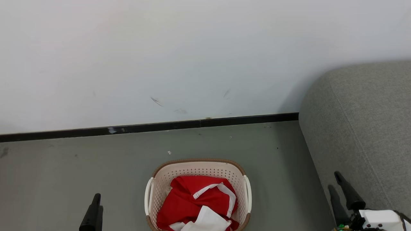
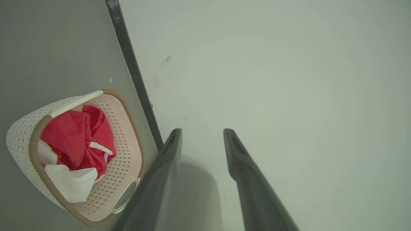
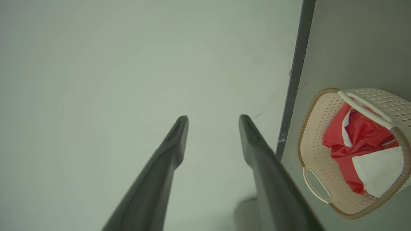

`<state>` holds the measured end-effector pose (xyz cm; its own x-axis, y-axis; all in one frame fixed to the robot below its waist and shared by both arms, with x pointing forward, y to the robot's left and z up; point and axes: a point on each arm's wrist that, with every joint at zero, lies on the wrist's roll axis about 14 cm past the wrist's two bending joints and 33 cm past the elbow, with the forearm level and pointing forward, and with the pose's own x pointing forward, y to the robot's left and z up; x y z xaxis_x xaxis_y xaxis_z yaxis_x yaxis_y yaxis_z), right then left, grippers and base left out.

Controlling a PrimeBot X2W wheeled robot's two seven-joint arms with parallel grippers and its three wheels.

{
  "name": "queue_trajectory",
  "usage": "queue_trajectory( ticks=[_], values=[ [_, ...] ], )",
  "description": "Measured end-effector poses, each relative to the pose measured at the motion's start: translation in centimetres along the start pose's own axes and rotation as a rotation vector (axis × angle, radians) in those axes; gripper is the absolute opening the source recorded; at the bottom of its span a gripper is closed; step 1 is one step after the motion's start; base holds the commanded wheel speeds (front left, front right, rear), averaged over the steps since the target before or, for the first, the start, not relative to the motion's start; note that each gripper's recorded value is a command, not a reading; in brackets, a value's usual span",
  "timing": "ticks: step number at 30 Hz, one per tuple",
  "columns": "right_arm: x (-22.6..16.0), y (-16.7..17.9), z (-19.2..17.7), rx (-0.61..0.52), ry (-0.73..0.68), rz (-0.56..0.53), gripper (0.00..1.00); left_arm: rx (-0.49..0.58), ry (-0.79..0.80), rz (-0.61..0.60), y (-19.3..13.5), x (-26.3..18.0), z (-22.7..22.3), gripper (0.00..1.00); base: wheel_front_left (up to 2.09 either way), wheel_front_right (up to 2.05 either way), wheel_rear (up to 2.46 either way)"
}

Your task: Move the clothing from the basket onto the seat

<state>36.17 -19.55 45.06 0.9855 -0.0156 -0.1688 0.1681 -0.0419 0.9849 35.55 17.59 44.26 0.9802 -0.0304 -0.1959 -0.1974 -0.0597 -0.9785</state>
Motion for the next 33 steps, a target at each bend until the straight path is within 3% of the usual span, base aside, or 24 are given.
queue_trajectory(
  ticks=[15,22,33],
  values=[
    [-0.1,0.5,0.3,-0.066,-0.025,0.014,1.00,0.034,-0.003,-0.008,-0.3,0.0,-0.7,1.00,0.00,0.00,0.00],
    [-0.1,0.9,1.0,-0.203,-0.035,0.020,1.00,0.101,0.008,-0.019,-0.6,0.1,-1.3,1.00,0.00,0.00,0.00],
    [0.1,2.1,1.8,-0.456,-0.056,0.046,1.00,0.328,0.025,-0.028,-0.9,0.3,-1.3,1.00,0.00,0.00,0.00]
  ],
)
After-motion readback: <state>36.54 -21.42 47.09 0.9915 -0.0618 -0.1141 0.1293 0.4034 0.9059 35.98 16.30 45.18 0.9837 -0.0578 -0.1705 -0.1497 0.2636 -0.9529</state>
